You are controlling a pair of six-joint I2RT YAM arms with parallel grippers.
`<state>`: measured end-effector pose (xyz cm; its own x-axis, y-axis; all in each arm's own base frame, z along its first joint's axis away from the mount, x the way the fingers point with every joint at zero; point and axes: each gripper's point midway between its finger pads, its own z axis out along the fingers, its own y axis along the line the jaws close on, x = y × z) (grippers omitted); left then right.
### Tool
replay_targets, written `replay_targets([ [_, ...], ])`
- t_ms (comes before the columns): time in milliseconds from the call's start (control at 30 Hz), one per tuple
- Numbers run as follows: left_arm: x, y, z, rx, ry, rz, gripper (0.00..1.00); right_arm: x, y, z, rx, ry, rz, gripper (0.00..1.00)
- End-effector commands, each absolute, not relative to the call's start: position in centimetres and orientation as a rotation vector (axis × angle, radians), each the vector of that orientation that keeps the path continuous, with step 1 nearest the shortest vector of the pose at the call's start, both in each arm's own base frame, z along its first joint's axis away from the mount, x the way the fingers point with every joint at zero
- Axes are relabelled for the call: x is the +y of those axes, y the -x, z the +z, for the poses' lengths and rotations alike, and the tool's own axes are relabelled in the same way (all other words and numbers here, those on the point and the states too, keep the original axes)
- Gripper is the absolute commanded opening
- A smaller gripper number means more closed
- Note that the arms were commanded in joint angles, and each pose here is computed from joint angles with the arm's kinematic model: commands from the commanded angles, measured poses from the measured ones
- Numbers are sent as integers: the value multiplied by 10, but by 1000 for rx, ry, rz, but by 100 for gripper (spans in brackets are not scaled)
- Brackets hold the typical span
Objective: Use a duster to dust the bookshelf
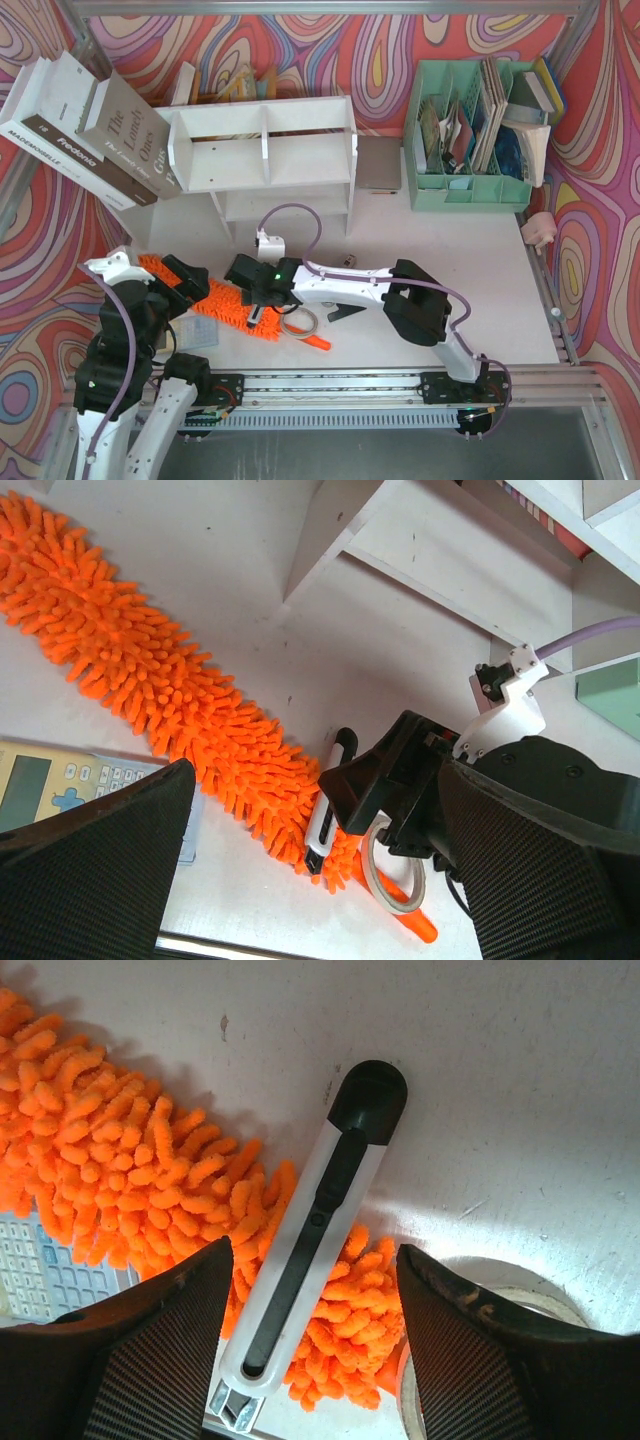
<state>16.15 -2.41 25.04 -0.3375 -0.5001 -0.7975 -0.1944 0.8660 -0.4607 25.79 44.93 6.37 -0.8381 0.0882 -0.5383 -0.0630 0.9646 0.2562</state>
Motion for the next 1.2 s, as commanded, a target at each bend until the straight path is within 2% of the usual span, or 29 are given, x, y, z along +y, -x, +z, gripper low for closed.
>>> replay_targets([
  [0, -26, -161, 248, 1929, 505, -348, 98, 448, -256, 58, 2562, -47, 301, 62],
  [433, -27, -162, 248, 1931, 503, -355, 98, 451, -256, 41, 2589, -46, 263, 51],
  [633, -28, -163, 248, 1934, 502, -358, 98, 451, -256, 39, 2590, -49, 258, 49],
  [833, -28, -163, 247, 1936, 502, -358, 98, 448, -258, 41, 2580, -60, 249, 41],
  [1167, -28, -163, 246, 1940, 505, -356, 98, 442, -263, 54, 2535, -97, 248, 37],
])
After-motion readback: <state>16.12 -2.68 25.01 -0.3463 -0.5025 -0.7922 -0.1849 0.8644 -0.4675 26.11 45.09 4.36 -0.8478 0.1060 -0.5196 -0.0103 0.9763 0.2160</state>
